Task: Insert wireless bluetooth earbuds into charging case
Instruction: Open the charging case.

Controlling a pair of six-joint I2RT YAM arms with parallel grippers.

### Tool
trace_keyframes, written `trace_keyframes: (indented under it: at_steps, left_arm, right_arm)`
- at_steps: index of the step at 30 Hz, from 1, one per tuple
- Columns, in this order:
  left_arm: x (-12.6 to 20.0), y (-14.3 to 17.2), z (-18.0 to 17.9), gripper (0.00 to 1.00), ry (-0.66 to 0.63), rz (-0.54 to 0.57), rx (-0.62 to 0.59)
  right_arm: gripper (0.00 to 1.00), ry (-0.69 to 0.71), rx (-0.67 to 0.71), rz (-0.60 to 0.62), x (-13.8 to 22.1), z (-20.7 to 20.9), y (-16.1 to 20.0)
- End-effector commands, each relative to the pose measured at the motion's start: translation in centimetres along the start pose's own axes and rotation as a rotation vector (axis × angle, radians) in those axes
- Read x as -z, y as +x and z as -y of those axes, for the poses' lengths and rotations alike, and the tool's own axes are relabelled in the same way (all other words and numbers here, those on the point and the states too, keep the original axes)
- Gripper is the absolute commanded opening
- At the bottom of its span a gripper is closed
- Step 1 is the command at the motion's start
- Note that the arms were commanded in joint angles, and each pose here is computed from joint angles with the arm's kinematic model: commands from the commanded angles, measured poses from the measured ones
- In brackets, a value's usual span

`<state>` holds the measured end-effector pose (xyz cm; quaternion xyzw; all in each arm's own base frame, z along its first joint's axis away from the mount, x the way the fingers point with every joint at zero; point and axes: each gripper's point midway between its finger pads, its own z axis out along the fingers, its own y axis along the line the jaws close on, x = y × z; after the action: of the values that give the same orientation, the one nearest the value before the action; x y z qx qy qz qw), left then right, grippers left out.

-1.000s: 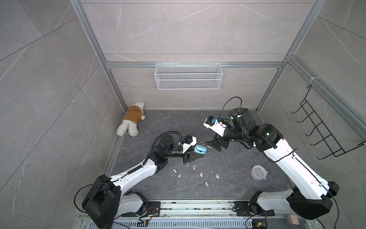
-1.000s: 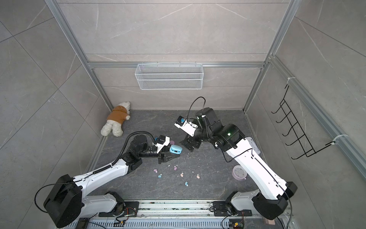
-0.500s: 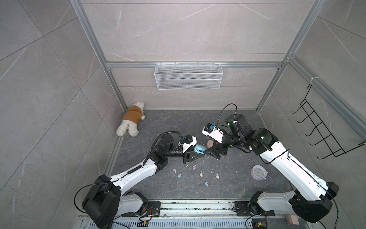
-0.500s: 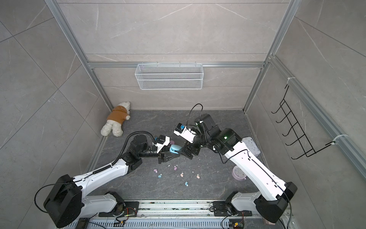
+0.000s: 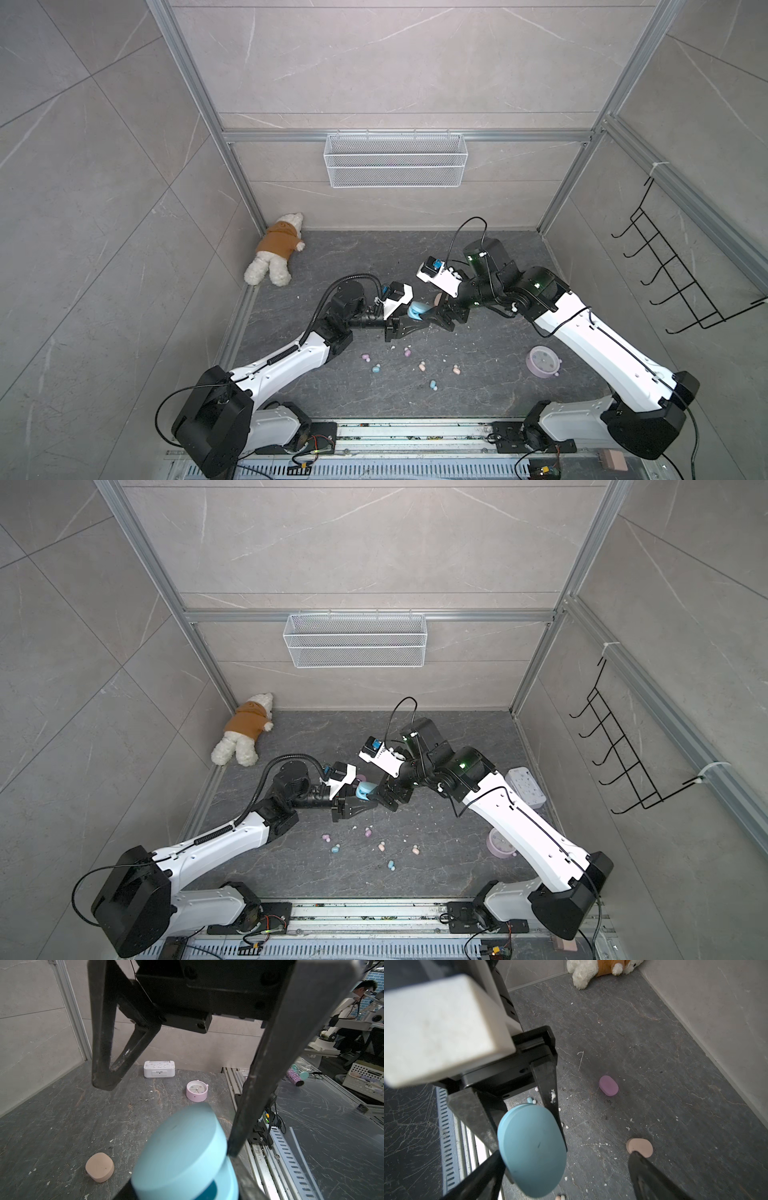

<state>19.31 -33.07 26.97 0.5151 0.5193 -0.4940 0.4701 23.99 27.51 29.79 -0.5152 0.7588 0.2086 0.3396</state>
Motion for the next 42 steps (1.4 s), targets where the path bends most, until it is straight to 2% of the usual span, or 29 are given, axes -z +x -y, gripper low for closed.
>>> trace_keyframes:
  at_steps: [1, 7, 25, 42]
  left_arm:
    - [0.3, -2.9, 0.9, 0.14, 0.036, 0.054, -0.082]
    - [0.1, -2.3, 1.6, 0.13, 0.054, 0.041, -0.064]
    - [-0.1, -2.7, 2.4, 0.11, 0.065, 0.045, -0.063]
    - [-0.4, -1.8, -0.2, 0.11, -0.029, 0.032, 0.018]
  right_arm:
    - [0.94, 0.048, -0.017, -0.006, -0.4, 0.8, 0.1]
    - [0.95, 0.163, -0.044, 0.031, 1.3, 3.4, -1.3]
    - [0.95, 0.188, -0.088, -0.028, 1.1, 5.1, -0.4]
    - [0.99, 0.064, -0.101, -0.001, 2.4, 2.1, -0.2]
